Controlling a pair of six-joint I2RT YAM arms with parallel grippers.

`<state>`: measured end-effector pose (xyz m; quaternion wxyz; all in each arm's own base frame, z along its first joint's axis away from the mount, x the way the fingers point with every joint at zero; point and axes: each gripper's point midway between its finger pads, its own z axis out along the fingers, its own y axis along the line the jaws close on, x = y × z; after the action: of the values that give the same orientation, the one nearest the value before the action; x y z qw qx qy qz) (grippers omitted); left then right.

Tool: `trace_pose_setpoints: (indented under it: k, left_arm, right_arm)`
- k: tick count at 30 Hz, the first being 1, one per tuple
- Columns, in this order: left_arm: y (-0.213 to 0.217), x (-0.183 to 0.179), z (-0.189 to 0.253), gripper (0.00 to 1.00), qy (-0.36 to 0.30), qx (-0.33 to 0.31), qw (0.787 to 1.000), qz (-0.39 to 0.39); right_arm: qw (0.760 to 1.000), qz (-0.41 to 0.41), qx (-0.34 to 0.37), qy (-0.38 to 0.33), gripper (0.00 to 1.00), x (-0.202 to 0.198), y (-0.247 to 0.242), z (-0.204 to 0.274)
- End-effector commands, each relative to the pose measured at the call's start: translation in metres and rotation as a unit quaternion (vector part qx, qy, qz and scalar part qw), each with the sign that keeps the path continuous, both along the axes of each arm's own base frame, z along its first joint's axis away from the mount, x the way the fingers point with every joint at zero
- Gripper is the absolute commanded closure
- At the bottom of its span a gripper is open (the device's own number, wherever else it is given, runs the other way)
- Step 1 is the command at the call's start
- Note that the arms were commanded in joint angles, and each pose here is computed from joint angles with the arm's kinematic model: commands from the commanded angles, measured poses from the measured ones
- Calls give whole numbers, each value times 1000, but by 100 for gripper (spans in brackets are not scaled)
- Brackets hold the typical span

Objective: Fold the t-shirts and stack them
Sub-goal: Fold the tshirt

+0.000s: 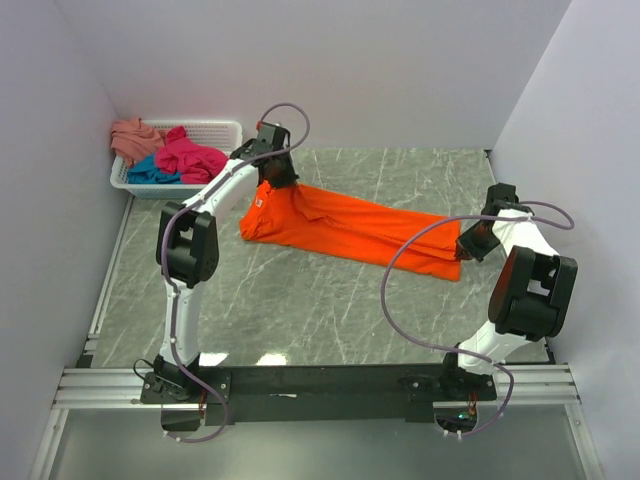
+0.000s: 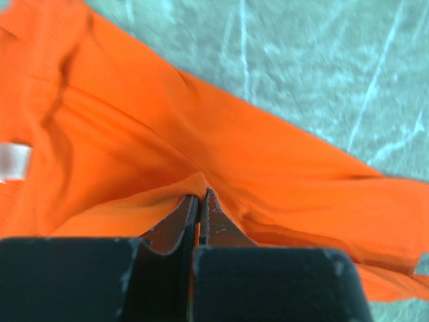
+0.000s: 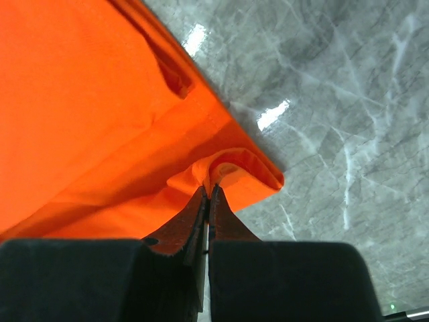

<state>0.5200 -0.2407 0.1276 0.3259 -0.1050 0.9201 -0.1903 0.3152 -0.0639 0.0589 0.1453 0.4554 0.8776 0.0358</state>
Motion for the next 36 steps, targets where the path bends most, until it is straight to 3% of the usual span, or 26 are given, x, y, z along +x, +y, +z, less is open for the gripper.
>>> trace_pose_setpoints:
  k: [1,10,14,17,20,21,23,24,25,26,27,29,30,33,36]
  left_arm:
    - [14,26,24,99,-46,2,999,10]
    - [-16,41,3,99,-73,-18,994,-85]
    - [-27,57,9,89,-109,-12,986,-124]
    - [-36,63,4,87,-116,-15,982,-149]
    - [-41,71,4,76,-123,-11,981,-148]
    - [-41,73,4,70,-123,-6,981,-147]
    - [-39,71,4,36,-117,3,983,-144]
    - [-37,69,16,11,-123,5,982,-141]
    - [-33,65,15,1,-120,10,983,-139]
    - [-28,64,19,0,-123,18,984,-128]
    - [-25,60,44,1,-139,17,983,-123]
    - [-20,48,48,1,-131,12,985,-115]
    - [-16,33,52,1,-122,2,987,-109]
    - [-15,12,70,1,-125,-32,987,-93]
    - [-11,-8,33,1,-78,-39,993,-82]
  right_arm:
    - [1000,2,-19,-18,100,15,-13,5]
    - [999,9,-15,-28,96,29,-14,2]
    - [999,7,-30,-30,92,36,-22,3]
    - [999,11,-37,-30,89,40,-25,5]
    - [998,16,-42,-38,81,44,-27,10]
    - [998,18,-45,-44,67,47,-28,14]
    - [997,16,-58,-38,57,45,-33,18]
    - [997,21,-63,-47,50,47,-34,24]
    - [996,23,-65,-51,48,49,-34,27]
    - [996,24,-67,-55,46,49,-35,30]
    - [995,30,-69,-66,36,52,-33,37]
    - [993,43,-70,-84,34,60,-27,45]
    - [990,64,-77,-95,21,67,-18,50]
    - [985,111,-74,-113,20,89,13,54]
    - [981,135,-73,-118,19,116,30,44]
